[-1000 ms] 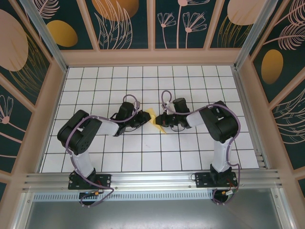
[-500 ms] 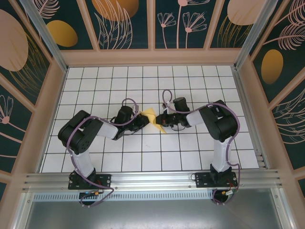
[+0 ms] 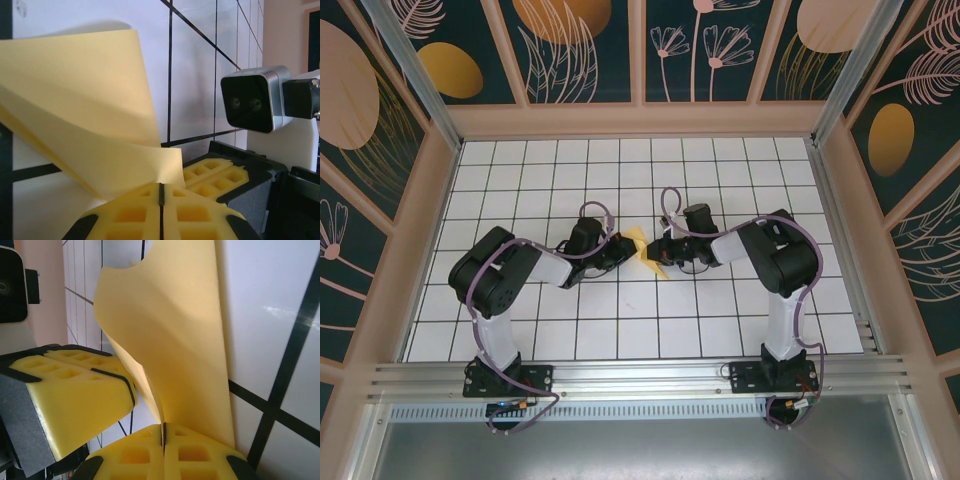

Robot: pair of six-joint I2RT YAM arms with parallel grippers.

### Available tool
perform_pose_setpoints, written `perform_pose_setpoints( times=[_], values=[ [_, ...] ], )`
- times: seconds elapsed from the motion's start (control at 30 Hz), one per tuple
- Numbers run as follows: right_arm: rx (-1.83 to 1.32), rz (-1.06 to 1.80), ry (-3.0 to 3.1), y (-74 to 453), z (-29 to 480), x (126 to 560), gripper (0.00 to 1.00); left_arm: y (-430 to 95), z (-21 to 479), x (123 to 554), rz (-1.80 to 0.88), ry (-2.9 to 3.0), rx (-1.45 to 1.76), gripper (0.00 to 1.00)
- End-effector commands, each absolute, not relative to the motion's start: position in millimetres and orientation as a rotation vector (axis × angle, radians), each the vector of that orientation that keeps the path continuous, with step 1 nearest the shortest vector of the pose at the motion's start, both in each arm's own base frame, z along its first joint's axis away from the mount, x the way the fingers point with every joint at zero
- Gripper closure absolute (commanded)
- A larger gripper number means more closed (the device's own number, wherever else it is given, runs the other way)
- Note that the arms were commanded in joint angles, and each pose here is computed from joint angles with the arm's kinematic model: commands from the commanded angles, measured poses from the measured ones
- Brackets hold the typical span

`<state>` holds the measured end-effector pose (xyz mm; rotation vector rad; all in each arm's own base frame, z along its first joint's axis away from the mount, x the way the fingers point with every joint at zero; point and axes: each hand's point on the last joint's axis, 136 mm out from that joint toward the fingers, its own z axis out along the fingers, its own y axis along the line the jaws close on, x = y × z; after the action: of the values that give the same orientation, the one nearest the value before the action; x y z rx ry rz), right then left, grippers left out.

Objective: Fold a paper plane with a square sheet of paper (pick it up from the middle)
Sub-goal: Fold the wing for the fifth time at the center of the table.

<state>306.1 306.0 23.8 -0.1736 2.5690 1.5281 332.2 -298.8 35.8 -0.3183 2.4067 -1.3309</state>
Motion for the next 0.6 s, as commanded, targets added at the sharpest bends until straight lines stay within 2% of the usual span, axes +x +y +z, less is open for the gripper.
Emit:
perform_pose_setpoints(
  times=[0.0, 0.17, 0.57],
  values=[
    [-0.063, 1.428, 2.700, 292, -11, 302, 0.95, -298, 23, 334, -1.283, 2.439, -0.326, 0.92],
    [-0.061, 1.428, 2.705, 292, -10, 301, 0.94, -298, 18, 335, -1.270, 2.456, -0.337, 0.92],
    [-0.157, 1.418, 2.673, 296, 12, 308, 0.82, -286, -4, 336, -1.130, 2.548, -0.422, 0.95]
  ],
)
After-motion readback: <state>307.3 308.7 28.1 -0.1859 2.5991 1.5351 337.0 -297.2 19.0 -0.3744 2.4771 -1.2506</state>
